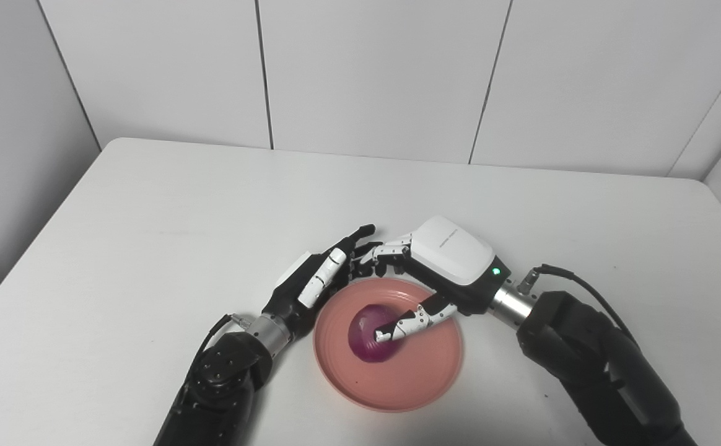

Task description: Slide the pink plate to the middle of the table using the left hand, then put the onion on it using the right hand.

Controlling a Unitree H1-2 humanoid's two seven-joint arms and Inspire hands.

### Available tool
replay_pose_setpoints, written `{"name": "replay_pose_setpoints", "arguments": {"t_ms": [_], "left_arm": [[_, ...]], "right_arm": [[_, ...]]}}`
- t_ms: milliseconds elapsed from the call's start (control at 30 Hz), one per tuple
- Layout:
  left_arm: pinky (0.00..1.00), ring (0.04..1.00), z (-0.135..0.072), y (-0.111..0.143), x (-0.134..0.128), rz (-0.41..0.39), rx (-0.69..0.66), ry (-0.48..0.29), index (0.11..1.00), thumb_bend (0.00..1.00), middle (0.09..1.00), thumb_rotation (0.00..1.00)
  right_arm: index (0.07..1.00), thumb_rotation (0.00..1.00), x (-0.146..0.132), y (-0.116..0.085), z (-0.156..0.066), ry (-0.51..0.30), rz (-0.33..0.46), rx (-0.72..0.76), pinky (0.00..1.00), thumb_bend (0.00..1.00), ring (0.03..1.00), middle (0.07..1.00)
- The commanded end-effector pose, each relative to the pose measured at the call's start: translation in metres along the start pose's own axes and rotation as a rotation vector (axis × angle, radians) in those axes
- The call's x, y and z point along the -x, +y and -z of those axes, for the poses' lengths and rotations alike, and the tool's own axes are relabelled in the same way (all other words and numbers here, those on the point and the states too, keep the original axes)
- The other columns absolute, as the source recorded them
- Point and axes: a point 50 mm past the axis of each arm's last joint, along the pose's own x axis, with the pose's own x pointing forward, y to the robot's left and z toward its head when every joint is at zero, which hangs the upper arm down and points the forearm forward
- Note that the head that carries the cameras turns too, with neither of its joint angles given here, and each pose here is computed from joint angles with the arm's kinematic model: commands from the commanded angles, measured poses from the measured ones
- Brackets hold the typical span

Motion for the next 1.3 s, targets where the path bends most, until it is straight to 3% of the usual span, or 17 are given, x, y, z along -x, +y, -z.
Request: {"name": "replay_pose_setpoints", "arguments": {"t_ms": [0,200,333,433,467,567,767,1000,1267], "left_arm": [[0.91,0.854,-0.014,0.003,-0.008,0.009,-0.016,-0.049,0.920,0.74,0.881,0.96],[0.89,0.837,-0.013,0.003,-0.007,0.002,-0.016,-0.042,0.913,0.74,0.850,0.96],[0.90,0.851,-0.012,0.004,-0.006,0.003,-0.023,-0.044,0.921,0.74,0.856,0.96],[0.88,0.849,-0.012,0.006,-0.005,0.002,-0.023,-0.044,0.926,0.73,0.866,0.96],[0.87,0.847,-0.012,0.006,-0.004,0.001,-0.023,-0.043,0.924,0.73,0.865,0.96],[0.87,0.844,-0.011,0.007,-0.003,-0.003,-0.024,-0.036,0.920,0.75,0.862,0.96],[0.87,0.842,-0.011,0.007,-0.003,-0.002,-0.025,-0.033,0.919,0.75,0.853,0.96],[0.87,0.841,-0.010,0.006,-0.002,0.000,-0.027,-0.034,0.920,0.75,0.854,0.96],[0.88,0.845,-0.011,0.005,-0.003,-0.002,-0.020,-0.035,0.919,0.75,0.856,0.96]], "right_arm": [[0.646,1.00,0.001,-0.019,0.000,0.024,0.081,-0.061,0.43,1.00,0.504,0.583],[0.659,1.00,0.021,-0.012,0.011,0.097,0.189,-0.406,0.46,0.96,0.546,0.614],[0.709,1.00,0.037,0.003,0.021,0.178,0.243,-0.706,0.58,0.93,0.647,0.693],[0.805,1.00,0.048,0.017,0.027,0.270,0.247,-0.905,0.74,0.93,0.757,0.791],[0.855,1.00,0.051,0.021,0.029,0.300,0.247,-0.960,0.84,0.98,0.809,0.829],[0.897,1.00,0.061,0.040,0.035,0.404,0.242,-1.123,0.92,1.00,0.858,0.865],[0.937,1.00,0.068,0.070,0.037,0.500,0.298,-1.393,0.98,1.00,0.905,0.914],[0.934,1.00,0.066,0.100,0.035,0.566,0.330,-1.467,1.00,1.00,0.915,0.910],[0.929,1.00,0.060,0.117,0.029,0.589,0.255,-1.439,1.00,1.00,0.920,0.909]]}}
